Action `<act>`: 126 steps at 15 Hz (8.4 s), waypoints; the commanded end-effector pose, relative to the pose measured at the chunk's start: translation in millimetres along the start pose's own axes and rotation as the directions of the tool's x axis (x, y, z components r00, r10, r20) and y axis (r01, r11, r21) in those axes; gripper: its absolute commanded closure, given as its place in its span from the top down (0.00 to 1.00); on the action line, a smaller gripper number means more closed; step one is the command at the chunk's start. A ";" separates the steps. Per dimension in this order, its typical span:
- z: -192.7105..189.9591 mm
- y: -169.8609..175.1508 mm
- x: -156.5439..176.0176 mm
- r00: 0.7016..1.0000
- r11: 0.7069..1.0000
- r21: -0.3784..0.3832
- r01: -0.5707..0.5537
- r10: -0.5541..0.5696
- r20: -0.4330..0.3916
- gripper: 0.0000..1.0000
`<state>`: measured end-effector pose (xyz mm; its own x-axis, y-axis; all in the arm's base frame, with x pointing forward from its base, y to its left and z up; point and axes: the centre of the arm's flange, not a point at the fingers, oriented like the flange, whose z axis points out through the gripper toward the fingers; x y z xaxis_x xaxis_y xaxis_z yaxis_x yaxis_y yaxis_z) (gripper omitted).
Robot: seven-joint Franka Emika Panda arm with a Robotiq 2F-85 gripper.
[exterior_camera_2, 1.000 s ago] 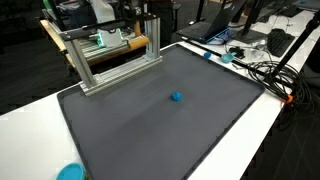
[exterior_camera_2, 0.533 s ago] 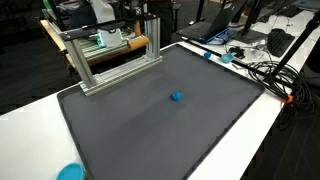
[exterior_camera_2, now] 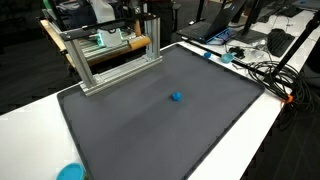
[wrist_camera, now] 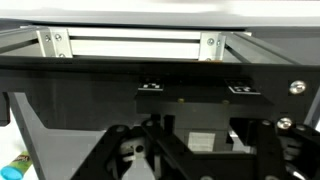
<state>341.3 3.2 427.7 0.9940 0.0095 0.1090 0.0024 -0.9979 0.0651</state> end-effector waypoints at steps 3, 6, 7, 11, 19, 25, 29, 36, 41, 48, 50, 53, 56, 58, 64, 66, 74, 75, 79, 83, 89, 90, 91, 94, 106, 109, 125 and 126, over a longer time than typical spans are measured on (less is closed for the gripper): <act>-7.8 0.9 1.6 1.000 1.000 -0.011 -0.024 0.024 0.013 0.28; -9.9 -1.7 3.9 0.998 0.998 -0.033 -0.058 0.059 0.012 0.28; -11.5 -2.1 5.7 0.996 0.995 -0.055 -0.083 0.084 0.009 0.28; -17.9 -0.6 12.3 0.993 0.994 -0.062 -0.089 0.093 0.067 0.78; -18.9 -9.5 15.6 0.988 0.990 -0.064 -0.122 0.128 0.091 0.22; -27.6 -6.8 20.8 0.992 0.991 -0.054 -0.123 0.125 0.028 0.22; -51.9 1.3 61.1 0.985 0.987 -0.058 -0.149 0.143 -0.097 0.22; -67.7 24.4 186.6 0.963 0.965 -0.082 -0.251 0.240 -0.122 0.22; -28.9 5.2 254.0 0.957 0.955 -0.058 -0.290 0.287 -0.042 0.22; -6.8 -11.6 224.8 0.956 0.954 -0.072 -0.291 0.288 -0.053 0.22; 8.8 -25.0 229.2 0.960 0.959 -0.050 -0.280 0.280 -0.004 0.22; 26.0 -42.0 245.4 0.968 0.968 -0.037 -0.247 0.248 0.028 0.22; 32.6 -44.1 268.8 0.971 0.969 -0.074 -0.237 0.239 0.019 0.22; 31.4 -33.8 283.4 0.975 0.972 -0.080 -0.220 0.222 0.019 0.22; 29.8 14.0 317.7 0.997 0.997 -0.015 -0.069 0.070 0.043 0.22; 39.7 7.6 299.6 0.995 0.995 -0.036 -0.094 0.095 0.026 0.47; 70.5 2.1 289.7 0.988 0.989 -0.005 -0.147 0.146 -0.042 0.22; 74.9 2.7 284.9 0.987 0.988 -0.016 -0.157 0.156 -0.025 0.22; 86.6 5.0 276.1 0.981 0.981 0.002 -0.192 0.192 -0.037 0.22; 94.4 7.4 277.2 0.974 0.976 0.004 -0.219 0.219 -0.049 0.22; 103.0 10.0 276.2 0.973 0.973 0.009 -0.230 0.230 -0.031 0.22; 104.9 9.8 276.2 0.972 0.973 0.010 -0.232 0.232 -0.025 0.22; 106.6 9.7 276.2 0.972 0.973 0.010 -0.232 0.232 -0.025 0.22; 109.7 10.8 276.9 0.971 0.971 0.013 -0.238 0.238 -0.033 0.22; 108.3 18.0 281.5 0.963 0.964 0.011 -0.265 0.266 -0.053 0.22; 115.4 17.9 283.6 0.963 0.964 -0.001 -0.268 0.267 -0.031 0.22; 149.5 13.4 292.3 0.963 0.962 -0.042 -0.268 0.266 -0.050 0.22; 151.0 13.9 293.8 0.961 0.961 -0.044 -0.272 0.270 -0.056 0.22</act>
<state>639.8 -15.0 328.5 0.9602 -0.2352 0.1508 -0.2450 -0.9682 0.0497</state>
